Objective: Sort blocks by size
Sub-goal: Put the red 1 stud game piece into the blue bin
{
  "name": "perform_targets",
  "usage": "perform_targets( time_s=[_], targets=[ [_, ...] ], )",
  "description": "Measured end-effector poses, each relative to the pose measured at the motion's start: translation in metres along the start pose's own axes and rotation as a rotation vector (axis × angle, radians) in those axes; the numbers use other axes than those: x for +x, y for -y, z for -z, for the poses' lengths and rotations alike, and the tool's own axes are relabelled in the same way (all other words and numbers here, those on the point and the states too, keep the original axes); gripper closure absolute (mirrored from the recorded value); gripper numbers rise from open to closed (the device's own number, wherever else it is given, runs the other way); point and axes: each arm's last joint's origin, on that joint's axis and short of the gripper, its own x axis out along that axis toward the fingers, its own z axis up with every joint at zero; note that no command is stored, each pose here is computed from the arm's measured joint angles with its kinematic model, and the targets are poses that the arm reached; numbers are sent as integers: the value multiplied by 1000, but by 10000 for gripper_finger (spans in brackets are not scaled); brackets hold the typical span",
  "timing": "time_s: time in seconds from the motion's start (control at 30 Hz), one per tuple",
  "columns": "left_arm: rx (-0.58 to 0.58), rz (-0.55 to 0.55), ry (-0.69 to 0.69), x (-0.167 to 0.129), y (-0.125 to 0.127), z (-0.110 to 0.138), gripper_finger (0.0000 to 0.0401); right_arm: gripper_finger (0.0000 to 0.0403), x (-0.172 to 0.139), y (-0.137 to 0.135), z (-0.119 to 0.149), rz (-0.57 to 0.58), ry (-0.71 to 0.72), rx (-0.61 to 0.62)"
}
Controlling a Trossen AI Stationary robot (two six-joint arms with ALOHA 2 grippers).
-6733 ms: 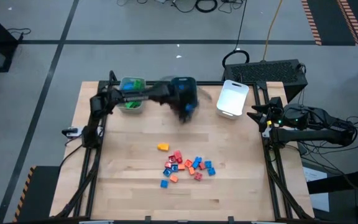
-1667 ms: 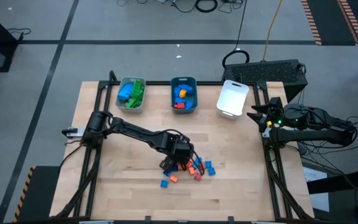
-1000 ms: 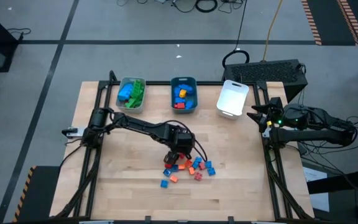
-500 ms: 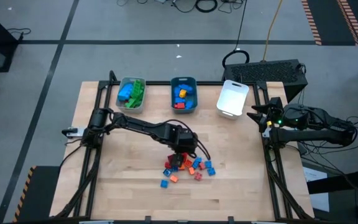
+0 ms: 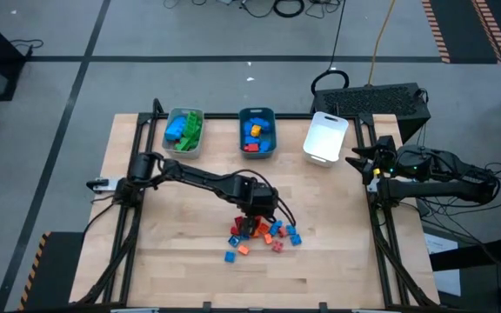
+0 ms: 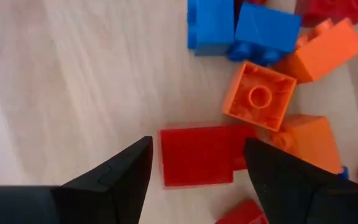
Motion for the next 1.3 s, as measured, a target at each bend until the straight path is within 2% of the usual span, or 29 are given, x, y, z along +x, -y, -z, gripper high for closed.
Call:
perform_targets(
  time_s=[0.2, 0.3, 0.4, 0.6, 0.7, 0.8, 0.87, 0.97, 1.03, 1.17, 1.3],
  targets=[
    [-3, 15, 5, 9, 0, -1, 148, 165, 0, 0, 0, 0, 0, 2],
    [-11, -5, -45, 16, -1, 5, 156, 165, 0, 0, 0, 0, 0, 3],
    [-17, -18, -42, 13, -4, 4, 184, 165, 0, 0, 0, 0, 0, 2],
    [-9, -33, -44, 14, -4, 4, 271, 165, 0, 0, 0, 0, 0, -1],
    [-76, -117, -58, -1, -6, 1, 309, 165, 0, 0, 0, 0, 0, -1],
    [-171, -217, -37, -27, -10, -9, 332, 165, 0, 0, 0, 0, 0, -2],
    [-141, -274, -27, -47, -11, -14, 340, 165, 0, 0, 0, 0, 0, -7],
    [-21, -293, -42, -68, -10, -16, 338, 165, 0, 0, 0, 1, 1, -8],
    [43, -231, -94, -72, -9, -11, 327, 165, 0, 0, 0, 0, 1, -9],
    [106, -168, -207, -70, -10, 1, 283, 165, 0, 0, 0, 1, 1, -8],
    [193, -158, -225, -67, -10, 1, 232, 165, 0, 0, 0, 0, 1, -20]
  ],
)
